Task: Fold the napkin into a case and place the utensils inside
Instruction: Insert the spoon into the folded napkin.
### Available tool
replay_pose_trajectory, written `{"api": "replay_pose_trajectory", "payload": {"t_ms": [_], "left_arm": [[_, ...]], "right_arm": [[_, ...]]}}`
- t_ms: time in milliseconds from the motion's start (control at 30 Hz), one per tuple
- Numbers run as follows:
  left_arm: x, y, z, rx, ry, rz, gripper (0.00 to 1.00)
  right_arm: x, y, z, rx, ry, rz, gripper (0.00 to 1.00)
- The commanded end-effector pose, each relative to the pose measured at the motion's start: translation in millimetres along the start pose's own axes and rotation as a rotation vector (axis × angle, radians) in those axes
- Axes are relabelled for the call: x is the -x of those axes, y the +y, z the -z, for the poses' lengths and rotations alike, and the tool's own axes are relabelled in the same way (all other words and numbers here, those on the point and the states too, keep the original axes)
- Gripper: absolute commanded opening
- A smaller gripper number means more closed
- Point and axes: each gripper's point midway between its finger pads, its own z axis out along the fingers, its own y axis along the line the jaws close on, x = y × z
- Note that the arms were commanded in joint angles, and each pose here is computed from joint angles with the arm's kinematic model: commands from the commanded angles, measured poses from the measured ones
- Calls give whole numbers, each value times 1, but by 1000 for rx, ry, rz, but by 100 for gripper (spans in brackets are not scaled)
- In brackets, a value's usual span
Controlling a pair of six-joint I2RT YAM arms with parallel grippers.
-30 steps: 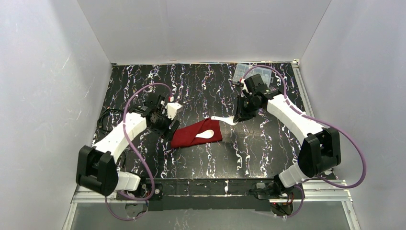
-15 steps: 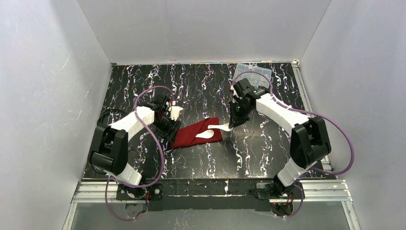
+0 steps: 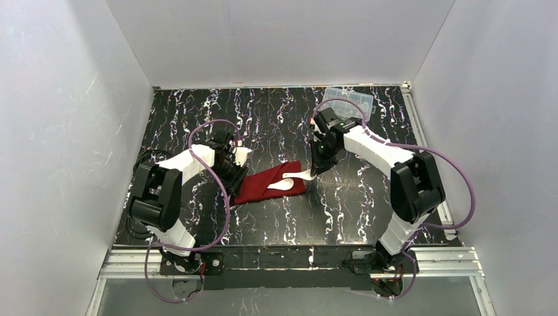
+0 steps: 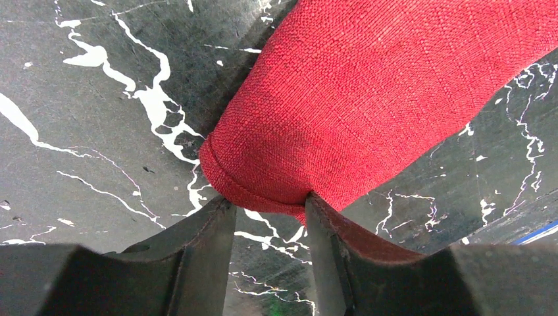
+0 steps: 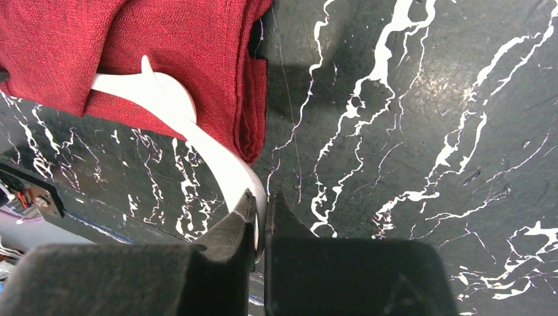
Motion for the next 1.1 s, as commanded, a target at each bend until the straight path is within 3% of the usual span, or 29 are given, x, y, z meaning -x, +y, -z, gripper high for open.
{"api": "replay_pose_trajectory", "payload": {"t_ms": [0,1067], "left_arm": [[5,0,4,-9,-17,-15,41],[7,0,3,-23,-6,-59,33]], "right_arm": [[20,17,5,33,-49,48,1],[35,72,-42,126,-5,125,1]]}}
